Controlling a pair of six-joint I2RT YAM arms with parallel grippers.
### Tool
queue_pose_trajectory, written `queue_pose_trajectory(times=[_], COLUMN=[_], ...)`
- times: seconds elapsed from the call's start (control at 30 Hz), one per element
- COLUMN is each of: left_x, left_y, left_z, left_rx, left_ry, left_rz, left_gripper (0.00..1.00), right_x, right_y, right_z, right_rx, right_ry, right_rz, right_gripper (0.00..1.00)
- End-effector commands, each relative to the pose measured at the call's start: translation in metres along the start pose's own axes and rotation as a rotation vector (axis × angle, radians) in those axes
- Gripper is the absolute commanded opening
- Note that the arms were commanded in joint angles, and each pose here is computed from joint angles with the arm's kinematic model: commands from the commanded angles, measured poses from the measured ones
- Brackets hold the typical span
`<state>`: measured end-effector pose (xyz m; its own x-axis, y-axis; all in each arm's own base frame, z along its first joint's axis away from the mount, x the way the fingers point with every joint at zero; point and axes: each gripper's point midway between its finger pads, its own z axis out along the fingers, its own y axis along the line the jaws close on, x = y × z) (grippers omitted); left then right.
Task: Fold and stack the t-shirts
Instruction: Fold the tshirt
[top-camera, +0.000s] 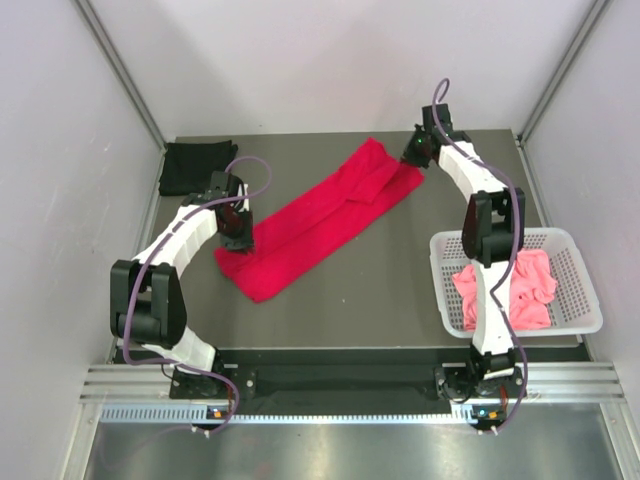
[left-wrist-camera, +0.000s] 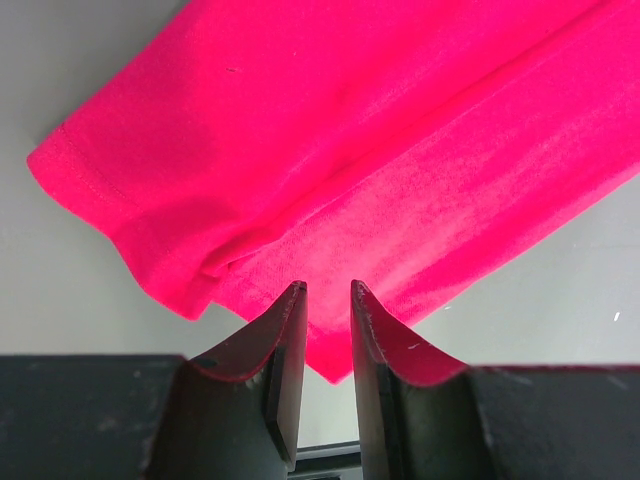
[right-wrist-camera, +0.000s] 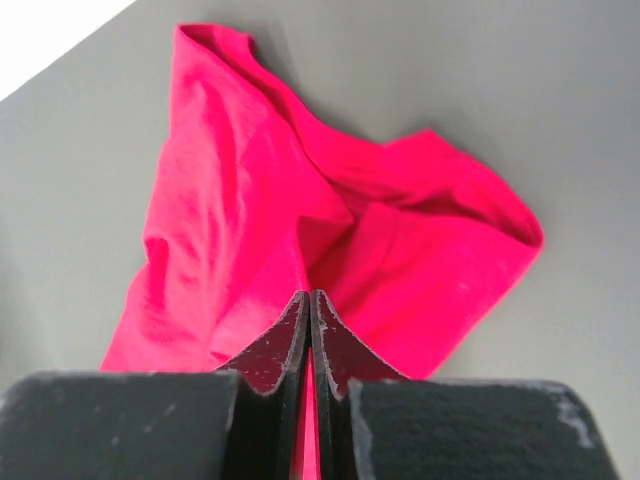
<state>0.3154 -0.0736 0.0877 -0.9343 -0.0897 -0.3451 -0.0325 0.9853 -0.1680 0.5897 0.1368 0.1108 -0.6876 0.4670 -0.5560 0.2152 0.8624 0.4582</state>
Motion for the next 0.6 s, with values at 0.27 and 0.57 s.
queue_pose_trajectory(times=[0.27, 0.57], left_x=[-0.011, -0.010], left_y=[-0.007, -0.008], left_z=[-0.010, -0.009], left_rx=[0.034, 0.044], left_ry=[-0.061, -0.055], left_rz=[0.025, 0.023], left_gripper=[0.29, 0.29], right_x=[0.014, 0.014], right_y=[-0.015, -0.033], right_z=[-0.034, -0.042], right_rx=[0.061, 0.127], right_ry=[0.022, -0.003], right_rz=[0.056, 0.018], right_gripper=[0.00, 0.00])
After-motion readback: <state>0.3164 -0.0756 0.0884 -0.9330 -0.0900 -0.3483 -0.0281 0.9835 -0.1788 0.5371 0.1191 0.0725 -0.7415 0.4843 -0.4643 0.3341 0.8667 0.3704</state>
